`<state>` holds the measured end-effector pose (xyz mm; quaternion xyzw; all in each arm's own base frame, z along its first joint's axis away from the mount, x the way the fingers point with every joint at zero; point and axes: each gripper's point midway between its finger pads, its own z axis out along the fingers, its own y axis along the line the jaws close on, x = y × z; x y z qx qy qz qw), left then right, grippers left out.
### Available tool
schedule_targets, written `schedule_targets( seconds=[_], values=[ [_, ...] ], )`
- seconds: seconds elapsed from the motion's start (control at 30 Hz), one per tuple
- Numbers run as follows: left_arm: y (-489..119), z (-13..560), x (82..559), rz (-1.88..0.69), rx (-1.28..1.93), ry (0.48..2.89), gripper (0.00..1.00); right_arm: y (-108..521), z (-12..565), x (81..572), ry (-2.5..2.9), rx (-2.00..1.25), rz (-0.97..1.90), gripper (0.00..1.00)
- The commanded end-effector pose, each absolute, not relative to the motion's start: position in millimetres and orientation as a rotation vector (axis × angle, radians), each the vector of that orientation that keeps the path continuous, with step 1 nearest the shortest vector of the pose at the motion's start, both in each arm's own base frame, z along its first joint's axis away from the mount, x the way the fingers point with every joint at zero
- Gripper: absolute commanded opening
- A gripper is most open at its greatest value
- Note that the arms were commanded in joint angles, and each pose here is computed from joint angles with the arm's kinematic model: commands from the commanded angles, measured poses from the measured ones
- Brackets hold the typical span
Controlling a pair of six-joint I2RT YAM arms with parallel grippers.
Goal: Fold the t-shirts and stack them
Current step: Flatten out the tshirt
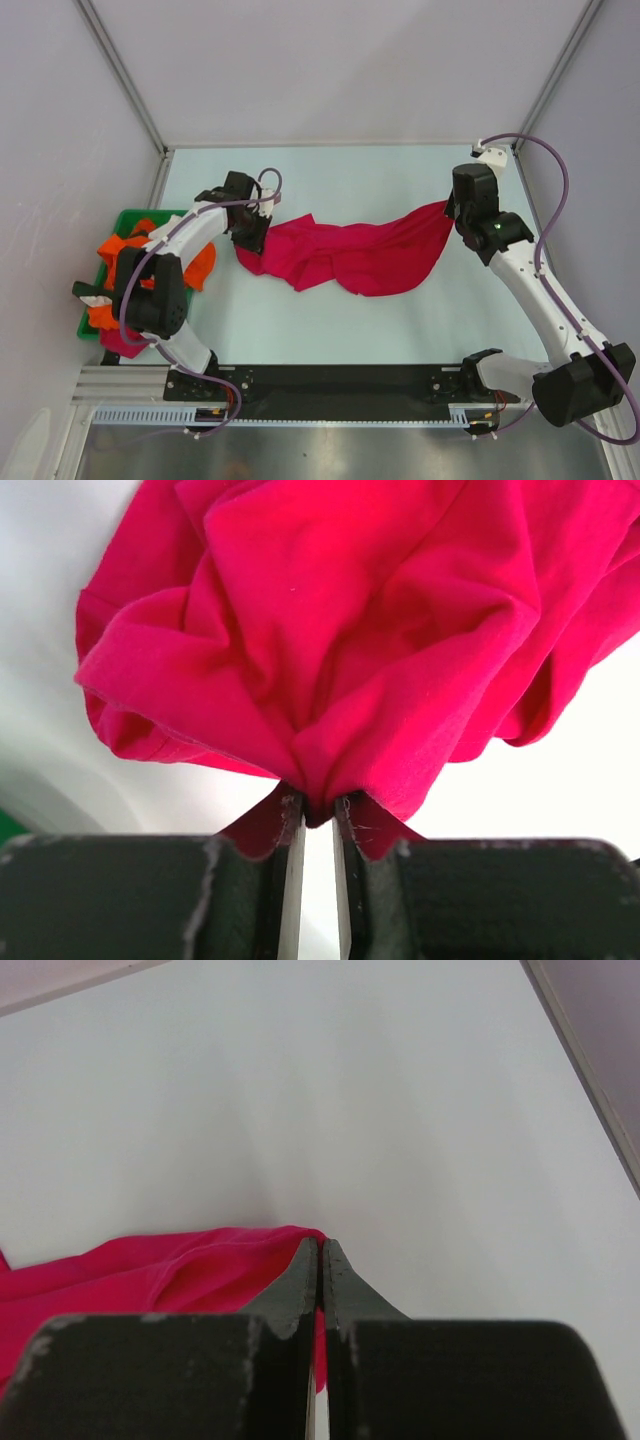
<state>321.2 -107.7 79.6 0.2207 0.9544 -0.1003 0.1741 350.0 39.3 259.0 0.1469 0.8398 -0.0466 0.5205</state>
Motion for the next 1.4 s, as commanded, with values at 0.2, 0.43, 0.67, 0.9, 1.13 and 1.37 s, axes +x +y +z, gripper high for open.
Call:
schedule_targets(
  seconds=[0.2,0.43,0.67,0.9,1.13,1.37],
  values=[
    [-115,84,321,-0.332,0.636,2.657,0.24,38,270,350,1.967,0.381,-0.105,0.0],
    [-114,68,313,-0.34,0.642,2.697,0.28,40,269,351,1.969,0.378,-0.102,0.0],
    [-110,62,314,-0.306,0.618,2.682,0.16,39,264,350,1.98,0.374,-0.116,0.0],
    [-107,84,319,-0.272,0.608,2.598,0.33,39,264,351,1.981,0.378,-0.118,0.0],
    [-105,72,313,-0.269,0.599,2.625,0.36,42,262,353,1.982,0.377,-0.101,0.0],
    [-105,65,314,-0.27,0.587,2.631,0.05,42,262,352,1.986,0.374,-0.105,0.0]
  ],
)
